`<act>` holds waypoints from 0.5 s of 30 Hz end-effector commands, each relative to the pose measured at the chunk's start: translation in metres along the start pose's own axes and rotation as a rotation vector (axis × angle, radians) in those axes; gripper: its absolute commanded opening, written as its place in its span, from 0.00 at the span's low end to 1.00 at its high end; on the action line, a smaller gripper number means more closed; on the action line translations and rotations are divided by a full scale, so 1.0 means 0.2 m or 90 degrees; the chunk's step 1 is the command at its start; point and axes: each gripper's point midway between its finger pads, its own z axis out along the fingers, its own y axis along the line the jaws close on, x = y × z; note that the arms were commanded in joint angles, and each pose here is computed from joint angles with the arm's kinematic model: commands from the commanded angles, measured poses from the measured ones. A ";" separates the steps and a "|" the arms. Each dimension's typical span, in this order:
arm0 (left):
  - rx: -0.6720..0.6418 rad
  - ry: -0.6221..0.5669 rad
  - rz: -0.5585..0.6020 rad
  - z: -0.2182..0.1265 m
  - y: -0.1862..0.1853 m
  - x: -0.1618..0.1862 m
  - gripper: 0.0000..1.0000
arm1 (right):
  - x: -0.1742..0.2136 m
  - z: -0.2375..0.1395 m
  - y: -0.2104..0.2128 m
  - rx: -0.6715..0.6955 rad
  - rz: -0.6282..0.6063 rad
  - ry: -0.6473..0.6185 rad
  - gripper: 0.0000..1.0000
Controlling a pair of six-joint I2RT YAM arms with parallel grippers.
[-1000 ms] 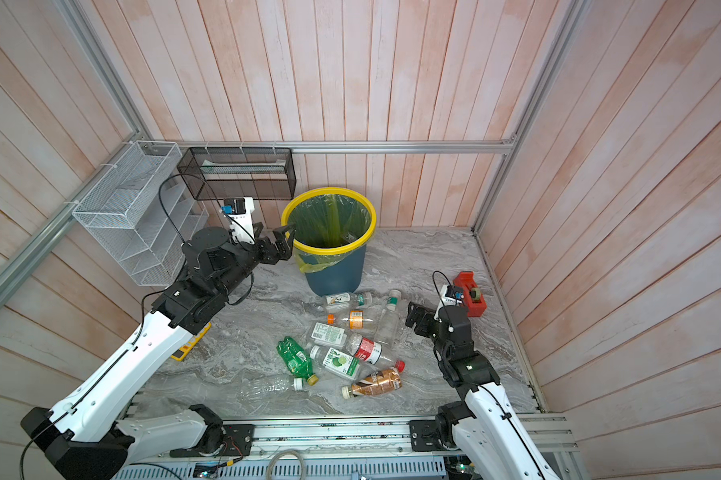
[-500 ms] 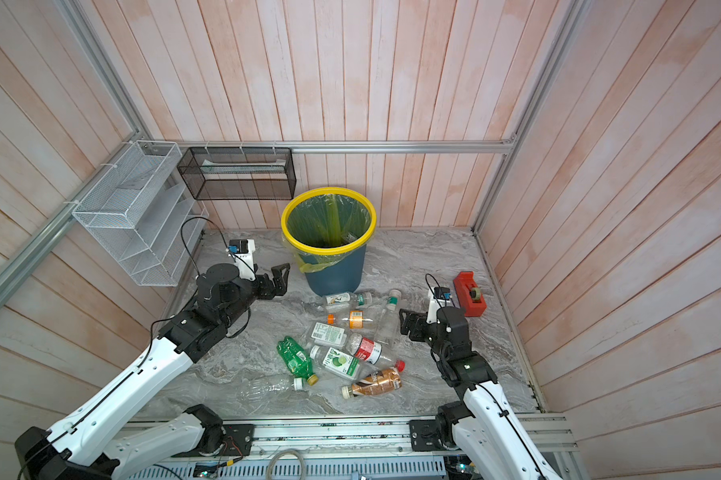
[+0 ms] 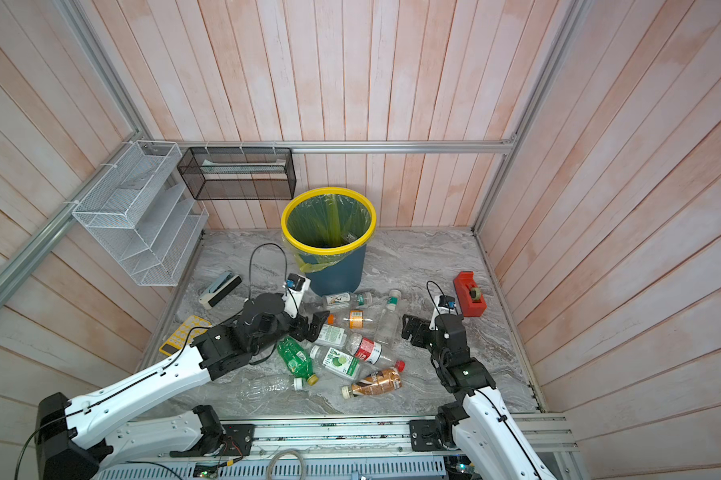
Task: Throw the plastic bottles in the bin
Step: 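Move the left gripper down to the brown Nescafe coffee bottle, then grasp the brown Nescafe bottle with the left gripper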
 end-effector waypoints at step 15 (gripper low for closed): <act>0.209 0.303 0.428 0.26 -0.84 0.67 0.82 | -0.02 0.02 -0.09 0.045 0.034 -0.033 0.95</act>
